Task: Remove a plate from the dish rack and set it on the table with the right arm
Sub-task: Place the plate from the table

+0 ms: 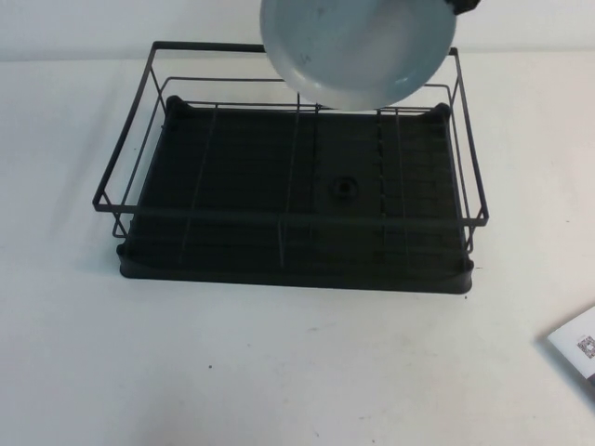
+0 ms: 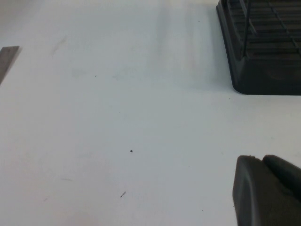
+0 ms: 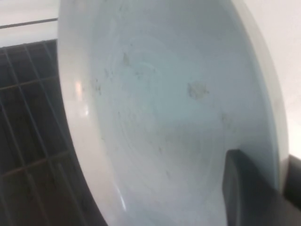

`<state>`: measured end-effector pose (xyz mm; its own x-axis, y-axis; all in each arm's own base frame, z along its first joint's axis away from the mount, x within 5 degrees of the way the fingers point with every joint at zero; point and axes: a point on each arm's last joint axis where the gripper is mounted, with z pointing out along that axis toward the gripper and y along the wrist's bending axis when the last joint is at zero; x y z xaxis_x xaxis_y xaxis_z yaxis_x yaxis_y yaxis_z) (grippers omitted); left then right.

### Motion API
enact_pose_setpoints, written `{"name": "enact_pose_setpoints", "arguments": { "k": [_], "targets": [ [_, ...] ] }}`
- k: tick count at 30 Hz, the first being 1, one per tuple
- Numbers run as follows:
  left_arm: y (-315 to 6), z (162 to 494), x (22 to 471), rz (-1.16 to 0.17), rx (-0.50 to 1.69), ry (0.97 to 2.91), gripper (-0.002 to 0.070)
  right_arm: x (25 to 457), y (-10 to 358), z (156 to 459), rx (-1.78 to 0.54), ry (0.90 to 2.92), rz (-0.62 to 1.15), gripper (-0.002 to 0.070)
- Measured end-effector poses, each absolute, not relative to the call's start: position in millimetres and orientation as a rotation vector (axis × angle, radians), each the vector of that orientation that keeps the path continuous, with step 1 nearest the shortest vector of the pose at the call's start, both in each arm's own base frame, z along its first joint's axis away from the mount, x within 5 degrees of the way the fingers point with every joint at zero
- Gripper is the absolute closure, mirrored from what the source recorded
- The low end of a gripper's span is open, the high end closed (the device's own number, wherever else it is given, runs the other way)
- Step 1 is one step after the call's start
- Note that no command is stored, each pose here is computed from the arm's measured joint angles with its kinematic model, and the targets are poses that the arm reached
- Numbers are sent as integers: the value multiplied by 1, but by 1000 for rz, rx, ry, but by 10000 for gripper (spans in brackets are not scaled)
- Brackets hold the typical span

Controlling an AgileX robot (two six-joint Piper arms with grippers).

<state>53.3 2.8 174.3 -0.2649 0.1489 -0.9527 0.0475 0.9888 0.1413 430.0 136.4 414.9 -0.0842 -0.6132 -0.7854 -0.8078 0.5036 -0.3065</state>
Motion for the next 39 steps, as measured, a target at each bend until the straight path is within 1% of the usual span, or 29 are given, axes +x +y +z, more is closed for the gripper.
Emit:
{"name": "enact_pose_setpoints", "arguments": {
  "k": [5,10,12,14,15,16,18,20,24,28,32,35,39],
  "targets": [
    [3,174,53,97,143,1839,680,378,114,472,-1083,1878,152,617],
    [3,174,53,97,143,1839,680,318,93,518,-905,1950,118,617],
    [3,174,53,97,143,1839,680,296,87,526,-852,1963,120,617],
    [3,174,53,97,143,1839,680,271,81,529,-801,1989,141,617],
    [3,174,53,97,143,1839,680,260,78,525,-780,2019,155,617],
    [3,174,53,97,143,1839,680,250,76,518,-760,2056,166,617],
    [3,174,53,97,143,1839,680,234,74,496,-730,2132,188,617],
    [3,174,53,97,143,1839,680,220,75,472,-693,2162,211,617],
    [3,174,53,97,143,1839,680,191,78,412,-554,2220,320,617],
    [3,174,53,97,143,1839,680,169,81,351,-359,2321,493,617],
    [3,174,53,97,143,1839,680,165,89,309,-225,2435,660,617],
    [3,174,53,97,143,1839,680,169,97,286,-143,2501,766,617],
    [3,174,53,97,143,1839,680,181,109,260,-99,2536,903,617]
  ]
}}
